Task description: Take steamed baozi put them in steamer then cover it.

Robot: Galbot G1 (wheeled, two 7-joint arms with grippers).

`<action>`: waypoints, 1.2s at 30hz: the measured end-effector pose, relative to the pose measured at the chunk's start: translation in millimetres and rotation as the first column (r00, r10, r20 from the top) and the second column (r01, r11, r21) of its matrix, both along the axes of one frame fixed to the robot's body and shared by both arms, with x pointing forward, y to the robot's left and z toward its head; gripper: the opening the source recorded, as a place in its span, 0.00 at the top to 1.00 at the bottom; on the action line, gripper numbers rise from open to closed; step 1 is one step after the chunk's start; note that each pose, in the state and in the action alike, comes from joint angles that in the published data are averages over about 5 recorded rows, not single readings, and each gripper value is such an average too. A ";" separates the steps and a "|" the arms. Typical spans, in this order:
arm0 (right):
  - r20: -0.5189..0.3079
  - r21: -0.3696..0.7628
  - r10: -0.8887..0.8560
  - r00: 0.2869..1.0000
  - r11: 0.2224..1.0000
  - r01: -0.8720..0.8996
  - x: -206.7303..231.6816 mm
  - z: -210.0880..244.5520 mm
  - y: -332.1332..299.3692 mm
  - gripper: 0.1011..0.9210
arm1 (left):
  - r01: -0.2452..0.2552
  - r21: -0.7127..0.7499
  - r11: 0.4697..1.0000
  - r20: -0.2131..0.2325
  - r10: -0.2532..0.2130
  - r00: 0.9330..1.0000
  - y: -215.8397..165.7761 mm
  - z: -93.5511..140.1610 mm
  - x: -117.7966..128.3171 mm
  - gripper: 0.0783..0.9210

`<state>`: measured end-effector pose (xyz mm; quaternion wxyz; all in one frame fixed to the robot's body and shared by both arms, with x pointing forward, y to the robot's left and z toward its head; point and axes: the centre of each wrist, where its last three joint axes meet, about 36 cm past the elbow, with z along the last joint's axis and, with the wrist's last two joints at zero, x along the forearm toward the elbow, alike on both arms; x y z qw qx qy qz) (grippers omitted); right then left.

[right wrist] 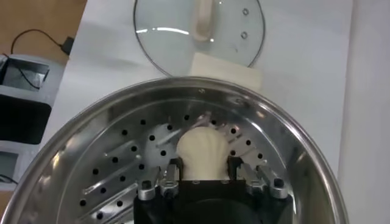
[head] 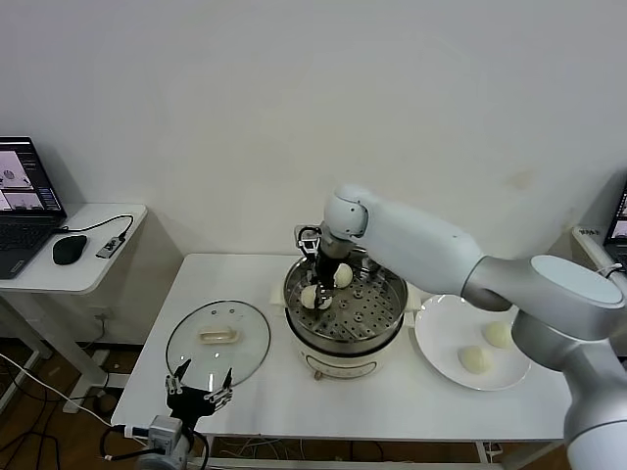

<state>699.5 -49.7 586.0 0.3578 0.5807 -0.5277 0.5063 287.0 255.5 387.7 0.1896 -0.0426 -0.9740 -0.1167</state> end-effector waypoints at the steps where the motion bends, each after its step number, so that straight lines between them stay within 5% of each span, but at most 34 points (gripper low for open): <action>1: -0.001 0.000 0.000 1.000 1.000 0.000 0.1 -0.5 0.1 0.55 | 0.000 0.000 1.000 -0.001 0.000 1.000 0.0 -0.2 0.0 0.12; 16: -0.001 0.027 -0.002 1.000 1.000 0.002 -3.4 18.1 -15.8 0.14 | -0.002 0.000 1.000 0.000 0.002 1.000 -0.6 0.3 -0.9 0.12; 36: 0.050 0.010 -0.066 0.997 0.998 0.065 -45.3 100.9 -211.6 0.12 | 0.013 0.009 1.000 -0.006 -0.013 1.000 0.7 6.3 -6.3 0.12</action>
